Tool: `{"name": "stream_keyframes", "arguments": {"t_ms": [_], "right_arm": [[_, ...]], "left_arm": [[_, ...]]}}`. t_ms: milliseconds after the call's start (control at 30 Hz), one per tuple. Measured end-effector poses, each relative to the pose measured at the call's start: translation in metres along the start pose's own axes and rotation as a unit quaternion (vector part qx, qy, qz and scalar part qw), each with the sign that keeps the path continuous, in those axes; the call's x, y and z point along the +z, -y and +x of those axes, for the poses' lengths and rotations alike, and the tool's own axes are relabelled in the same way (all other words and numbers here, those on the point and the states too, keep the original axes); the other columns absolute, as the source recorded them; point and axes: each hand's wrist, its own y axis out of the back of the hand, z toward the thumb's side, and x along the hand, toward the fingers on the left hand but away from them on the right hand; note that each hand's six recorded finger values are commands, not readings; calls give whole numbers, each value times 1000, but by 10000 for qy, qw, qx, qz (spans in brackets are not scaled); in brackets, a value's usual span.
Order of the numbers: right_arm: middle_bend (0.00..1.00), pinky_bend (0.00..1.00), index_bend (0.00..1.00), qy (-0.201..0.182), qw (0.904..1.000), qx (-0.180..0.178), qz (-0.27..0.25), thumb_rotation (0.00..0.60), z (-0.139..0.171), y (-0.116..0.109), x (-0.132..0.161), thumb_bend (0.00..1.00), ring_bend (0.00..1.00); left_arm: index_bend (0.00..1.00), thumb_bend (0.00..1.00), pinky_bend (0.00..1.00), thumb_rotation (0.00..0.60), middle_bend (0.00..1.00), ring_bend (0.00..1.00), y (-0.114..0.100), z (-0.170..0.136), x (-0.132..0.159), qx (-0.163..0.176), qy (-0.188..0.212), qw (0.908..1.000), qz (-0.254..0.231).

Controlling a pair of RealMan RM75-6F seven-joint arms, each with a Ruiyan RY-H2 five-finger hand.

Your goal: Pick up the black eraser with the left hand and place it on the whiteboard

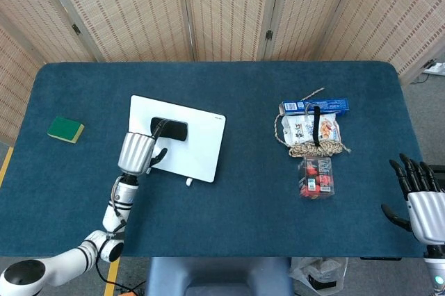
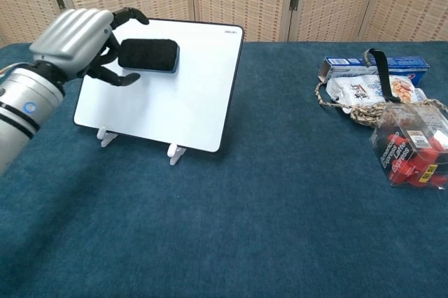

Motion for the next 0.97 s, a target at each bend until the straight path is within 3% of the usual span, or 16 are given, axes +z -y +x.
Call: {"name": "stream_keyframes", "arguments": {"t_ms": [133,233,433,600,733,967], "right_arm": [[0,0,0,2,10000,-12,41,600,0,1,2,267,0],[0,0,0,14,10000,20,93,600,-1,4,3,268,0],[0,0,0,25,9997,130,222,600,-6,12,9,267,0],[0,0,0,41,9994,216,285,600,-10,18,12,267,0],[0,0,0,71,9993,226,276,600,-11,18,11,267,0],[0,0,0,154,9995,130,246,600,-5,13,7,268,0]], "left_arm": [[168,232,997,600,1000,843,-19,-37,-17,-375,-17,9993,55],[126,232,902,600,960,696,-44,-75,-37,-733,-168,9971,71],[100,233,667,600,688,443,-105,-172,-93,-1204,-1062,9868,220],[72,231,387,600,322,170,-124,-219,-116,-1041,-1647,9786,667],[28,230,286,600,171,72,-142,-258,-129,-844,-2245,9624,1274],[15,228,274,600,123,50,-131,-259,-142,-1241,-2366,9576,1080]]}}
